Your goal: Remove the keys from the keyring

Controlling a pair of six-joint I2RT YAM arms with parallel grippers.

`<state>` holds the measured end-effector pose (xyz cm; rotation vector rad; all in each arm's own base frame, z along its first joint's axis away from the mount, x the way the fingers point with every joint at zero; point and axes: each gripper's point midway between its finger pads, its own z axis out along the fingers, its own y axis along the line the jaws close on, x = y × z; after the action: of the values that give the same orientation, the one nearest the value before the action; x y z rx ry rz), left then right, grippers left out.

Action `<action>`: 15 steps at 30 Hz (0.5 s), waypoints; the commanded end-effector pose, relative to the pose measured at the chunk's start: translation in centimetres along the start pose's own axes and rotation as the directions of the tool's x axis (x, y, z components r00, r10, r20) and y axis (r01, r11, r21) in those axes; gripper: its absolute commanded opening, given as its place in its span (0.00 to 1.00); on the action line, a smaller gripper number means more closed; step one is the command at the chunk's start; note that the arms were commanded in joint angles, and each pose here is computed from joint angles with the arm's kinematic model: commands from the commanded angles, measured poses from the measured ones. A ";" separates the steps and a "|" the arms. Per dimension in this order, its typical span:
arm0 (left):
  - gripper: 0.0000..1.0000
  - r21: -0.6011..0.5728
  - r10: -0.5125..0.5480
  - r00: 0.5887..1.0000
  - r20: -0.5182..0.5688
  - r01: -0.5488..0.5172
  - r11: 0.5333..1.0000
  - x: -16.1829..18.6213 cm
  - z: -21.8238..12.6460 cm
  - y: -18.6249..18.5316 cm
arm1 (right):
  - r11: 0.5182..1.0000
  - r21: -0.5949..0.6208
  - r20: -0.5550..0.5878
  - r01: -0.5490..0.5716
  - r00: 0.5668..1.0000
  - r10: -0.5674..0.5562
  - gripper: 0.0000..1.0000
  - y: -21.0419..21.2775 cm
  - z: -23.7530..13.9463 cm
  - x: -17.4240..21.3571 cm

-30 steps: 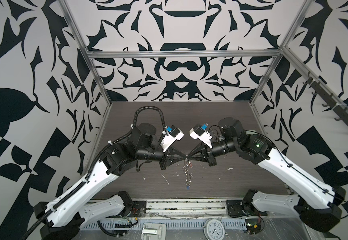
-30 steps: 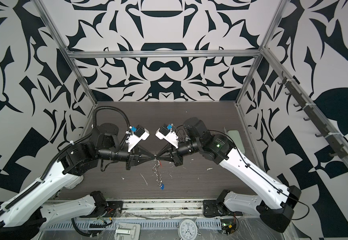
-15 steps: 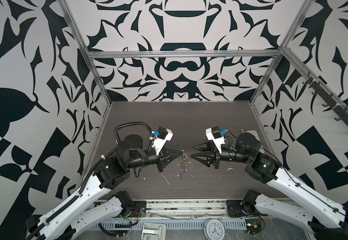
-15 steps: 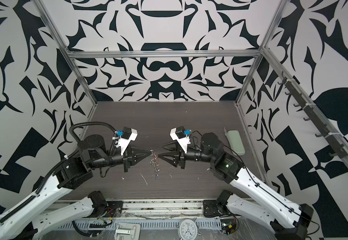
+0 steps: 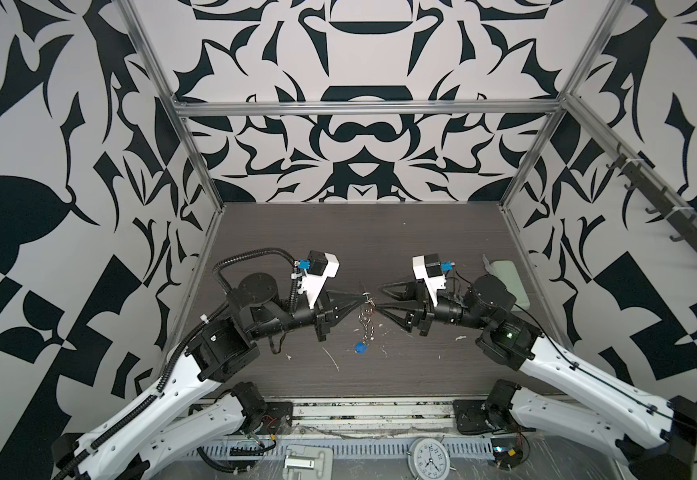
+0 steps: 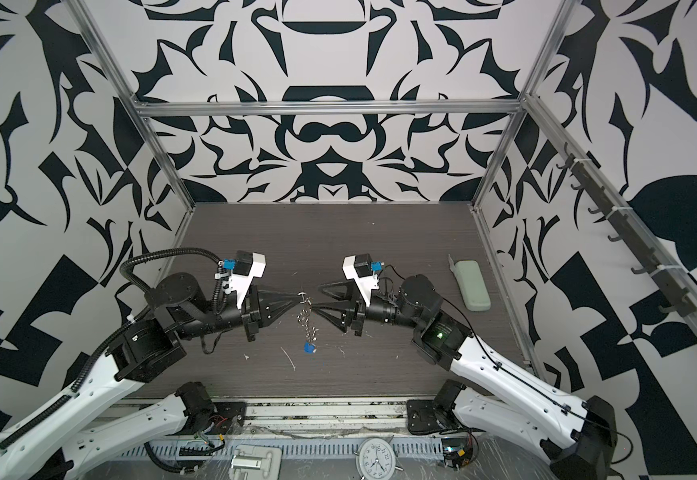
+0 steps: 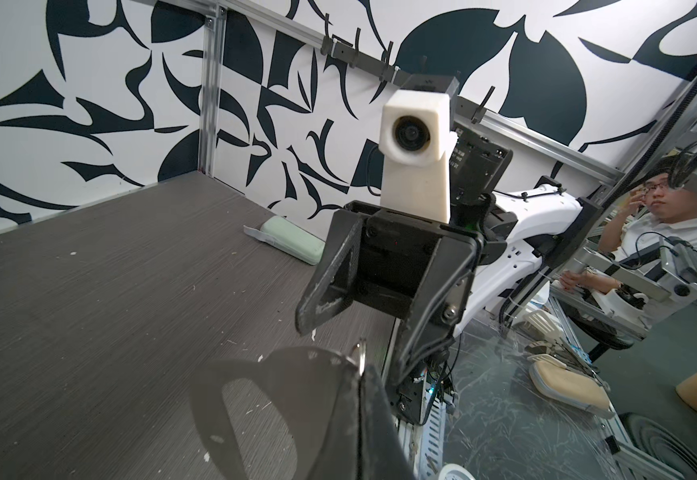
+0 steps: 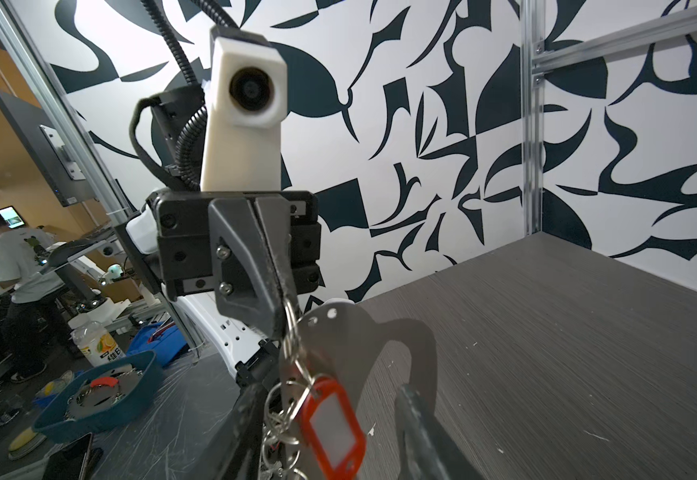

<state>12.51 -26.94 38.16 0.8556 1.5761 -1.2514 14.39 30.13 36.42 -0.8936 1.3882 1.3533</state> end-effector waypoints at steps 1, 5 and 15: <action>0.00 0.014 0.012 0.999 0.050 -0.013 1.000 -1.0 -0.3 -0.4 | 0.998 -0.057 0.061 0.038 0.998 -0.034 0.54 1.4 0.1 -1.9; 0.00 0.009 0.013 0.998 0.055 -0.013 1.000 -1.1 -0.4 -0.4 | 0.997 -0.072 0.043 0.031 0.999 -0.028 0.54 1.7 0.6 -1.4; 0.00 0.010 0.015 0.998 0.059 -0.016 1.000 -1.2 -0.5 -0.5 | 0.998 -0.049 0.026 0.035 0.999 -0.034 0.38 1.3 0.8 -0.8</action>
<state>12.53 -26.78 38.48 0.8411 1.5680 -1.2530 13.81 31.22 35.81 -0.9295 1.3914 1.3829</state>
